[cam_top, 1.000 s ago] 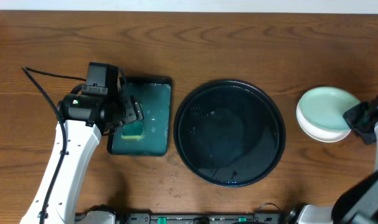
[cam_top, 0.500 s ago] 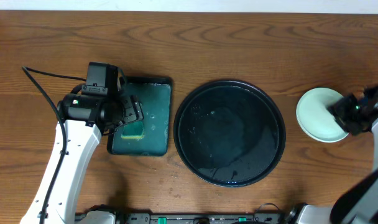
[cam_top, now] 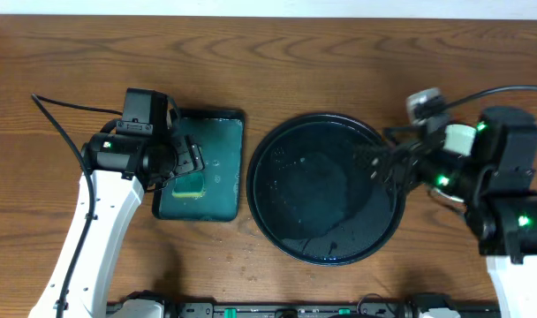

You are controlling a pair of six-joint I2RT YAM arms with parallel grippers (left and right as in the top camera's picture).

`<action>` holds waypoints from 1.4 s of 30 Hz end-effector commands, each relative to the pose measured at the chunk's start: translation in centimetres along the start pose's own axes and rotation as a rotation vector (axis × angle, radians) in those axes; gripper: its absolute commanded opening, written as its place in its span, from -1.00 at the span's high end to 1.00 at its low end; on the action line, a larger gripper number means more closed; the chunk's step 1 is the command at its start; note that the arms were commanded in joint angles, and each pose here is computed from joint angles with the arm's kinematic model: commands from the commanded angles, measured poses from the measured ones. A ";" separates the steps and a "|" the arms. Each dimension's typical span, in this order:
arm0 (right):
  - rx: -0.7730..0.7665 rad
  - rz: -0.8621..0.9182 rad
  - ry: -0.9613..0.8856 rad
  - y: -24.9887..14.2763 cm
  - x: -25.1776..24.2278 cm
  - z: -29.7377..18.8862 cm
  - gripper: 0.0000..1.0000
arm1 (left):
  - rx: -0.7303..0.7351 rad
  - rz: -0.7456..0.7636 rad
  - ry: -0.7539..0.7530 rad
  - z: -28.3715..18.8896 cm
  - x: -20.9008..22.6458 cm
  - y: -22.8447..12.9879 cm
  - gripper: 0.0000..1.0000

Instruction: Clean dirty plates on tray and stack at the side

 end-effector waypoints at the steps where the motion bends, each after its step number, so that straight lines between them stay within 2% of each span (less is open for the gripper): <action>1: 0.053 -0.052 0.076 -1.1 2.2 0.6 -0.98 | -0.018 0.012 -0.001 -0.5 0.0 0.4 -0.61; 7: 0.136 -0.022 0.086 -2.8 2.7 0.9 -0.99 | -0.018 0.012 -0.001 -0.5 0.0 0.4 -0.61; 12: 0.099 -0.029 0.035 -2.4 1.7 0.2 -0.99 | -0.018 0.012 -0.001 -0.5 0.0 0.4 -0.61; 16: 0.001 -0.160 -0.037 -1.6 1.9 -1.2 -0.99 | -0.017 0.012 -0.001 -0.5 0.0 0.4 -0.61; 22: -0.296 -0.447 -0.225 -0.2 2.2 -4.6 -0.98 | -0.017 0.012 -0.001 -0.5 0.0 0.4 -0.61; 26: -0.402 -0.551 -0.247 -3.0 1.4 -5.7 -0.99 | -0.018 0.012 -0.001 -0.5 0.0 0.4 -0.61; 36: -0.556 -0.576 -0.304 -10.8 -5.5 -3.4 -0.99 | -0.018 0.012 -0.001 -0.5 0.0 0.4 -0.61; 42: -0.628 -0.396 -0.247 -12.2 -9.3 -0.3 -0.98 | -0.018 0.012 -0.001 -0.5 0.0 0.4 -0.61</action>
Point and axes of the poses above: each gripper's point midway between its finger pads, its own z axis out along the fingers, its own x axis along the line the jaws close on, y = z × x, the point moved 5 cm from there along -z, back along the fingers, and after that the axes turned 13 degrees about z, right-handed, at the moved point
